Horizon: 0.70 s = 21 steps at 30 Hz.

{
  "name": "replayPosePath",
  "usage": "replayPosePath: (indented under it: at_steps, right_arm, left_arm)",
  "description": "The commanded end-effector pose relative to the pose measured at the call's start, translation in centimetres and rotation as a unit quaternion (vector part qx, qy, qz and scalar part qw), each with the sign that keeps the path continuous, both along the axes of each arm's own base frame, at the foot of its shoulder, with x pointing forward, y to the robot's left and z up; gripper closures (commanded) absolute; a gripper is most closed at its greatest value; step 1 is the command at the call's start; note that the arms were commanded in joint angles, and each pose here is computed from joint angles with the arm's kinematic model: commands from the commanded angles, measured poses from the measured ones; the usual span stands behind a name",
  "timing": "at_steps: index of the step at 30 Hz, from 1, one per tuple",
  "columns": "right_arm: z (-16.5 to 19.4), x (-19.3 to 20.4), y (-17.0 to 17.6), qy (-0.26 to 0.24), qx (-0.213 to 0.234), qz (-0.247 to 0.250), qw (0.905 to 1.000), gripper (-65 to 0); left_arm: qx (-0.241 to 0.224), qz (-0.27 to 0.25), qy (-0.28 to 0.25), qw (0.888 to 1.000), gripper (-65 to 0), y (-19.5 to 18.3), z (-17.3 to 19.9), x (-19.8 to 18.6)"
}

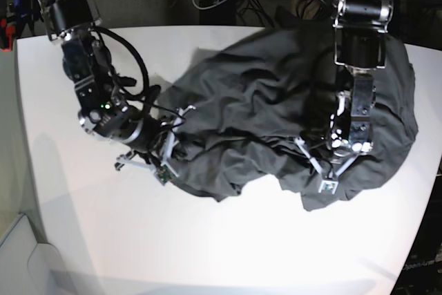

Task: Layout the t-shirt on the table in an organized manner, then fold the t-shirt properly
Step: 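Pull the shirt apart with both grippers, spreading it across the table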

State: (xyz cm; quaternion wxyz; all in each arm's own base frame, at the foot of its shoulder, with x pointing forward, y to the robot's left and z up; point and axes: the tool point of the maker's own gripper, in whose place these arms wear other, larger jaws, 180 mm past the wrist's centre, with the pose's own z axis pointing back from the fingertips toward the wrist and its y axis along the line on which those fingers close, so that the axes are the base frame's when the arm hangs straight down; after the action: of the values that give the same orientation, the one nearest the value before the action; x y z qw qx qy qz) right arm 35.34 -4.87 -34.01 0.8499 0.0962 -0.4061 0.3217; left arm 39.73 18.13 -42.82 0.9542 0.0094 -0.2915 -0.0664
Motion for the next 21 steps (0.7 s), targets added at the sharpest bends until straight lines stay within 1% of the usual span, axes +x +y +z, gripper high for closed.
replayPosePath:
  at_steps: [1,4,9,12,16,18,21]
  right_arm:
    - [0.3,0.7,-0.2,-0.007,0.006,-0.003,1.0,-0.4]
    - [-2.7,0.3,-1.0,0.028,0.003,-0.015,0.9995,-0.4]
    - [-7.7,-0.9,-2.6,0.084,0.002,-0.04,0.9957,-0.4]
    - [-9.5,-1.5,-3.6,0.103,-0.003,-0.05,0.9934,-0.4]
    - [-11.3,-2.4,-6.4,0.129,-0.03,-0.067,0.9889,-0.3]
    - [-12.0,-3.0,-7.0,0.138,-0.035,-0.071,0.9873,-0.3]
    - [-12.2,-3.4,-8.3,0.14,-0.047,-0.075,0.9862,-0.3]
  left_arm:
    - [0.018,0.008,0.01,1.0,-0.3,1.0,0.2,0.0]
    - [0.017,0.007,0.005,1.0,-0.3,0.9,0.6,0.2]
    - [0.004,-0.005,-0.035,0.999,-0.3,-1.1,3.0,1.6]
    - [0.001,-0.006,-0.042,0.999,-0.3,-1.5,3.6,1.9]
    - [-0.008,-0.009,-0.06,0.998,-0.3,-2.4,5.1,3.2]
    - [-0.027,-0.016,-0.058,0.998,-0.3,-4.5,5.5,3.5]
    - [-0.052,-0.033,-0.062,0.996,-0.3,-8.0,7.2,4.2]
